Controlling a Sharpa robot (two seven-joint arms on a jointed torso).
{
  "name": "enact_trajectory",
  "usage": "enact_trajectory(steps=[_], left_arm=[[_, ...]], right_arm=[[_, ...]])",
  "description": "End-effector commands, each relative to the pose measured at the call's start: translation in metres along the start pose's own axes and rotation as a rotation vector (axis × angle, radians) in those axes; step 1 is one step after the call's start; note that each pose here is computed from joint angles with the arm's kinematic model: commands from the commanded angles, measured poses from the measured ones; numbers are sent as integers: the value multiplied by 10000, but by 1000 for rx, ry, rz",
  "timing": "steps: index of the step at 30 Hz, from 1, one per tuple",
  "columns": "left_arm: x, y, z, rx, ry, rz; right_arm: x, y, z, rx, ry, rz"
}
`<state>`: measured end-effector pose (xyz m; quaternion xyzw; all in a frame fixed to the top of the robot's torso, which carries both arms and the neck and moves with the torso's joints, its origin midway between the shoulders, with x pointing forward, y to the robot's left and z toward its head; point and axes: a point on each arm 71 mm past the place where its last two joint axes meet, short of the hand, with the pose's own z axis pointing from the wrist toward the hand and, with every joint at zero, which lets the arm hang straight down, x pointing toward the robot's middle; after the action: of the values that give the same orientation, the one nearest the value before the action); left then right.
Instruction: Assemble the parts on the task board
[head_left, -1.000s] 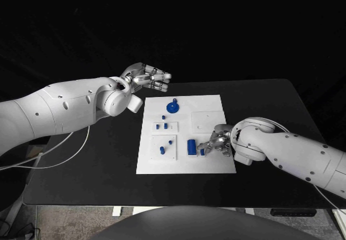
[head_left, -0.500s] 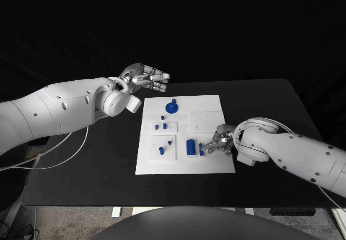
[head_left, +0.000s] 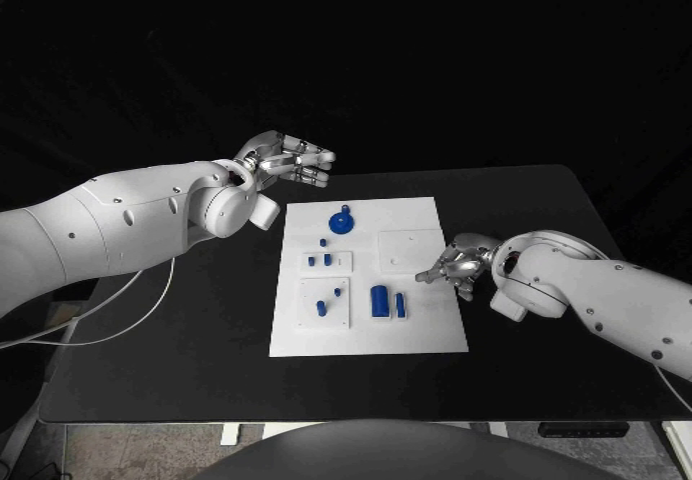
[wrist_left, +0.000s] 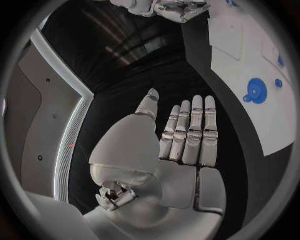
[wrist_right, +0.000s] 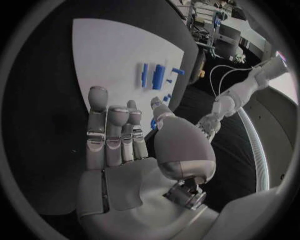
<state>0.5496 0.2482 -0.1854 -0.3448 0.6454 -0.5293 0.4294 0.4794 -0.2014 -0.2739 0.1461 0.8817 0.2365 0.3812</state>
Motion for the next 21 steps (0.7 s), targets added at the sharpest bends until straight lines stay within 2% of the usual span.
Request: enact_trajectory(steps=[1,5,12,16,21], left_arm=[[-55,-35,31,49,-51,-15],[-127,-32,49,67,-92,-38],[-279,-23,77,93,-182,-100],[-335,-9,128,98,-227,-135],[-374,28,174,99,-260,-154]], right_arm=[[-239,74,0,-285,-102,234],[-522,-18,43,-366,-189,381],[-961,-199,184,-443,-332,635],[-1083,-265,249,-476,-384,739],[-1134,-284,291,-500,-415,787]])
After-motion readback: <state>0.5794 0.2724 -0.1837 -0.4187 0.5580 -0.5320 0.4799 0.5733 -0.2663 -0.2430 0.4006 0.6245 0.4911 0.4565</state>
